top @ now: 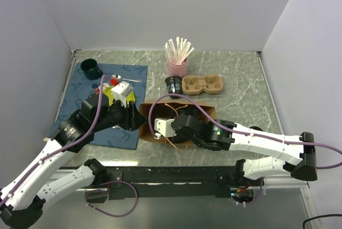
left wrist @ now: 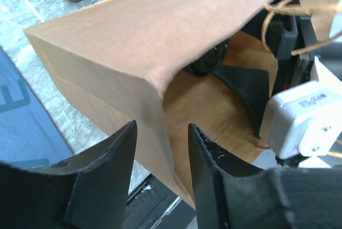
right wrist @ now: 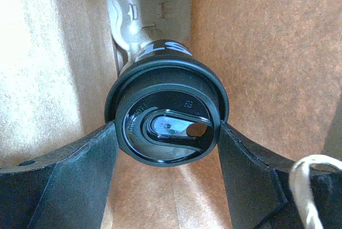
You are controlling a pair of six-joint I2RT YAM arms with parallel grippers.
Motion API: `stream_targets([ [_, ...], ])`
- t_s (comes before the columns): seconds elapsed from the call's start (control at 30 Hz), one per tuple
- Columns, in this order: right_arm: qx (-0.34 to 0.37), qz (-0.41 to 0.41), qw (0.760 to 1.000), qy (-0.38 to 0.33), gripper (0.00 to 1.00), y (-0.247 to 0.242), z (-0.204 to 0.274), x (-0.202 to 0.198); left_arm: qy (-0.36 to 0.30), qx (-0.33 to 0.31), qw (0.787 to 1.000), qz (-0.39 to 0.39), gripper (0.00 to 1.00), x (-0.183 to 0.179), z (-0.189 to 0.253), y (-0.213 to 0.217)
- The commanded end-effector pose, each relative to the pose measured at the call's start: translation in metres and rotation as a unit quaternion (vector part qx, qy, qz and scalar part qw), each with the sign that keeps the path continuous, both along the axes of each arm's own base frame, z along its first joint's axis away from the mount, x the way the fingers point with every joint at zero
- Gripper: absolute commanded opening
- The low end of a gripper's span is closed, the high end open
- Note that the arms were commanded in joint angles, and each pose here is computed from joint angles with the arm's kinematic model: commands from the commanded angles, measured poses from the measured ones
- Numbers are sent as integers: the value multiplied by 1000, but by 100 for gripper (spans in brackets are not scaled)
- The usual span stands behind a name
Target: Pack the takeout coffee
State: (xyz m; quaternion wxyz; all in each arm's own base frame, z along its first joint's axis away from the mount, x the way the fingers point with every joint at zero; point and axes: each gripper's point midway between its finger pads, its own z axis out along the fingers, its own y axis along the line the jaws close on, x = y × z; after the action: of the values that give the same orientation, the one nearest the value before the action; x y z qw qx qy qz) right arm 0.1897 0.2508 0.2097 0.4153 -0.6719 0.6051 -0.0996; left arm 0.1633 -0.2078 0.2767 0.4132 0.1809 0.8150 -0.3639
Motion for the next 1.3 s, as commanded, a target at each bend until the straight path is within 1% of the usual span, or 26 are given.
stream_targets([
  [0.0,29,-5,1000,-4,42,-2,9,-3,-27,-14,999,16,50,6,25,2],
  [0.1,26,-9,1000,0,42,-5,7,-5,-39,-6,999,26,50,11,27,6],
  [0.17,30,-19,999,3,42,-6,8,-4,-39,-4,999,23,46,12,30,4],
  [0.2,30,-20,999,4,42,-6,8,-4,-36,-6,999,18,41,12,30,2],
  [0.23,31,-17,999,8,42,-6,7,-6,-33,-12,999,6,34,9,31,-2],
  [0.3,29,-17,999,9,42,-7,6,-7,-30,-14,999,8,28,8,29,-1],
  [0.4,19,-15,1000,8,42,-10,2,-8,-40,-17,999,-3,9,5,33,-2],
  [0.43,17,-9,1000,-1,42,-10,3,-7,-39,-22,999,-17,1,1,33,-5],
  [0.5,18,-6,1000,-21,42,-9,10,-2,-35,-24,998,-44,1,-6,28,-10],
  [0.53,6,10,999,-36,42,-7,12,1,-34,-27,997,-57,1,-9,26,-12],
  [0.57,12,13,999,-49,42,-2,17,5,-30,-29,996,-79,1,-14,21,-16],
  [0.63,-5,24,998,-57,42,3,13,10,-35,-31,995,-86,1,-17,19,-16],
  [0.77,-2,15,998,-55,43,10,10,22,-44,-35,993,-100,1,-20,18,-18],
  [0.9,-14,28,998,-58,43,15,3,26,-40,-30,993,-107,1,-21,11,-19],
  [1.03,-32,26,998,-55,43,7,-3,32,-45,-21,994,-100,1,-20,7,-15],
  [1.27,-30,38,998,-43,42,-2,3,21,-50,-17,995,-84,1,-12,7,-11],
])
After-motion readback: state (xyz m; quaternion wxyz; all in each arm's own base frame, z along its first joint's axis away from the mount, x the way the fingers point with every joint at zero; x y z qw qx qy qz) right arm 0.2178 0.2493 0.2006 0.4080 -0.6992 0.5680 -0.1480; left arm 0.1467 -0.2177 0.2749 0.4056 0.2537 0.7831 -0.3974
